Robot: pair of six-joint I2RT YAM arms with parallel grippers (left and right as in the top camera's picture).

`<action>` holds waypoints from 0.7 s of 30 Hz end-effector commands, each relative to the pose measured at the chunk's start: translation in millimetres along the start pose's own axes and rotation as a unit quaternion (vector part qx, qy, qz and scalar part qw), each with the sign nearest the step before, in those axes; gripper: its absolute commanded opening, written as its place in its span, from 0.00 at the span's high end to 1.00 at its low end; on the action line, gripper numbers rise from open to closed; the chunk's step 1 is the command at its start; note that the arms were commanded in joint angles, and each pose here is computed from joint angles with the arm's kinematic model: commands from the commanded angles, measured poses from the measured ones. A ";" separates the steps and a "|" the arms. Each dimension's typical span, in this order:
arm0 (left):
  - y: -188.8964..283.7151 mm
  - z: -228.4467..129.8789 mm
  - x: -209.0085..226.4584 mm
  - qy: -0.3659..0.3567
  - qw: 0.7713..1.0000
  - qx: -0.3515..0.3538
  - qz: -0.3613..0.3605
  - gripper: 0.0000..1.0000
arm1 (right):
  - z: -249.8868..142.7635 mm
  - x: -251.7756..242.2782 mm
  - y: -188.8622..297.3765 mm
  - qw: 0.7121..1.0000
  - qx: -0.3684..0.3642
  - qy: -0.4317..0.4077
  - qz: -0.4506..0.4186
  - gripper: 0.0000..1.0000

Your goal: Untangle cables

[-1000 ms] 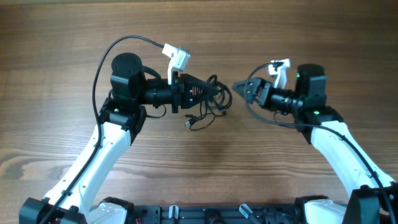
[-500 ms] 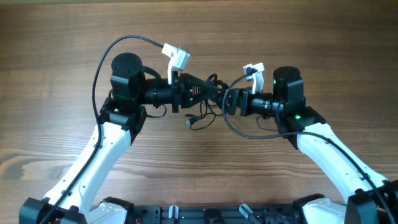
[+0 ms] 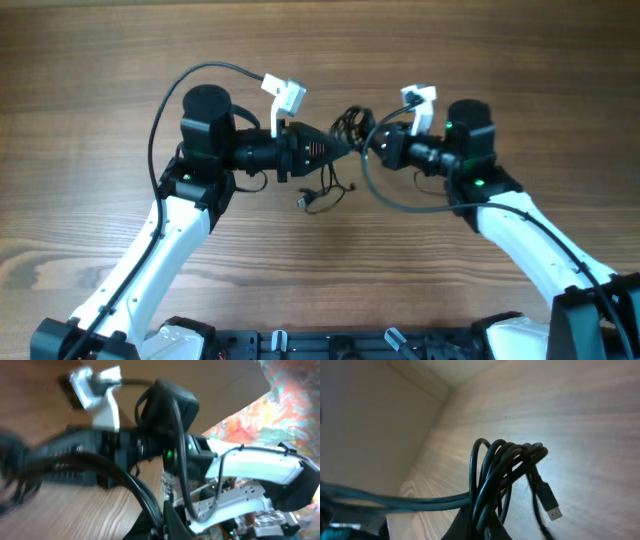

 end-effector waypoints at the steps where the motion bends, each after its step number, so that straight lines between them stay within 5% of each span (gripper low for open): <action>1: -0.1 -8.9 -6.0 -0.009 1.000 0.024 -0.018 0.94 | 18.1 1.0 20.6 0.997 0.003 0.000 0.079 0.96; 7: -12.7 -34.0 1.2 0.017 0.998 0.063 0.024 0.88 | 15.2 25.7 35.7 0.968 0.069 0.095 0.220 0.96; 8: -12.9 -38.6 7.9 0.037 0.995 0.065 0.065 0.60 | 13.0 27.4 37.0 0.962 0.076 0.120 0.234 0.96; 10: -8.0 -41.8 15.9 0.057 0.991 0.063 0.106 0.29 | 9.2 29.9 39.3 0.944 0.081 0.183 0.262 0.96; 15: 15.4 -21.6 6.1 -0.025 0.999 0.028 0.037 0.27 | 10.4 28.7 39.4 0.913 0.041 0.308 0.264 0.96; 18: 23.0 -8.9 3.2 -0.074 0.997 0.007 0.022 0.27 | 8.9 28.8 39.9 0.908 0.044 0.316 0.272 0.96; 21: 22.7 -6.5 3.7 -0.037 0.999 0.001 0.029 0.24 | 4.7 28.1 40.8 0.891 0.044 0.349 0.287 0.96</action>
Point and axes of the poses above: each gripper's point midway between its finger pads, its own y axis back along the fingers, its own x axis along the line the jaws close on, z = x × y, the point moved 9 cm from there along y, back along the fingers, and after that the axes turned 7 degrees about -y, right-handed, at the moved point
